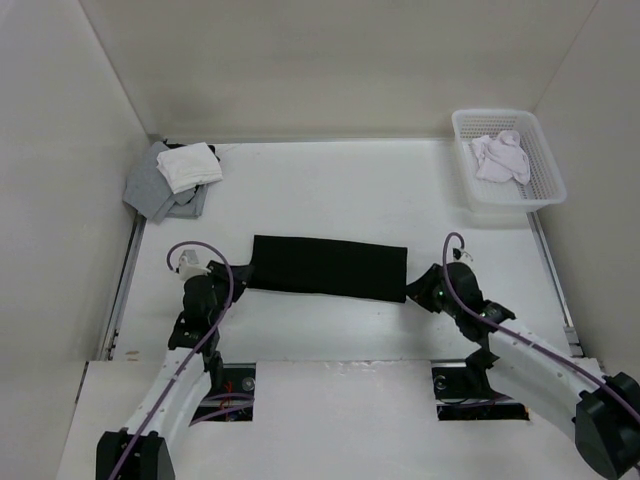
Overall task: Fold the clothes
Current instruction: Fold the tank top
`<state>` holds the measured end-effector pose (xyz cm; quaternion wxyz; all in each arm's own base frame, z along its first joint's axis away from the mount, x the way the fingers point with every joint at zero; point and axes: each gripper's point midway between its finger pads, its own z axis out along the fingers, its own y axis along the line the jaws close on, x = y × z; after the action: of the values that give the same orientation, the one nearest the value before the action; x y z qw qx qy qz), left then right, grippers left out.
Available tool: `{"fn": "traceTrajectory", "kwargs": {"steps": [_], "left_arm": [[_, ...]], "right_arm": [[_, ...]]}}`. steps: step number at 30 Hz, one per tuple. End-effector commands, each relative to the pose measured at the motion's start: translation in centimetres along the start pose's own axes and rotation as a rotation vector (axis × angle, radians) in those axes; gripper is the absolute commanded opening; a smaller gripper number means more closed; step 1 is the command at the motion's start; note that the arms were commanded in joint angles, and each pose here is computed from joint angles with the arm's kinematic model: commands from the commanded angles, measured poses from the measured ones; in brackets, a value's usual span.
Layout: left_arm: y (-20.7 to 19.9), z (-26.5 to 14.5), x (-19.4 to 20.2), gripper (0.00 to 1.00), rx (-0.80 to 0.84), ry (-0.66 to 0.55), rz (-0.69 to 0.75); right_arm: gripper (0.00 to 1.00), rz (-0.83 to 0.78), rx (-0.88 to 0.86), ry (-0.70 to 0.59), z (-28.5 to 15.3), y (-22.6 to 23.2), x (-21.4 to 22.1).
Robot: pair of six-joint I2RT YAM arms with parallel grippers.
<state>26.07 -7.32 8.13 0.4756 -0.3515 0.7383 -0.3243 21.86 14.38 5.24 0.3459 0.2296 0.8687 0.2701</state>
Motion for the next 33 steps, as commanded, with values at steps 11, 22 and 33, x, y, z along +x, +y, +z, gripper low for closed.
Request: {"fn": "traceTrajectory", "kwargs": {"steps": [11,22,33], "left_arm": [[-7.6,-0.6,-1.1,0.25,0.153,-0.074,0.076],[-7.1,1.3,8.5,0.24,0.139,0.131,0.176],[0.6,0.2,6.4,0.27,-0.032,0.09,0.146]], "right_arm": [[0.52,-0.009,-0.016,-0.059,3.5,0.9,-3.1],[0.13,0.096,-0.031,-0.053,5.5,1.0,-3.4],[0.0,0.138,-0.036,-0.182,3.8,-0.2,-7.3]]}}
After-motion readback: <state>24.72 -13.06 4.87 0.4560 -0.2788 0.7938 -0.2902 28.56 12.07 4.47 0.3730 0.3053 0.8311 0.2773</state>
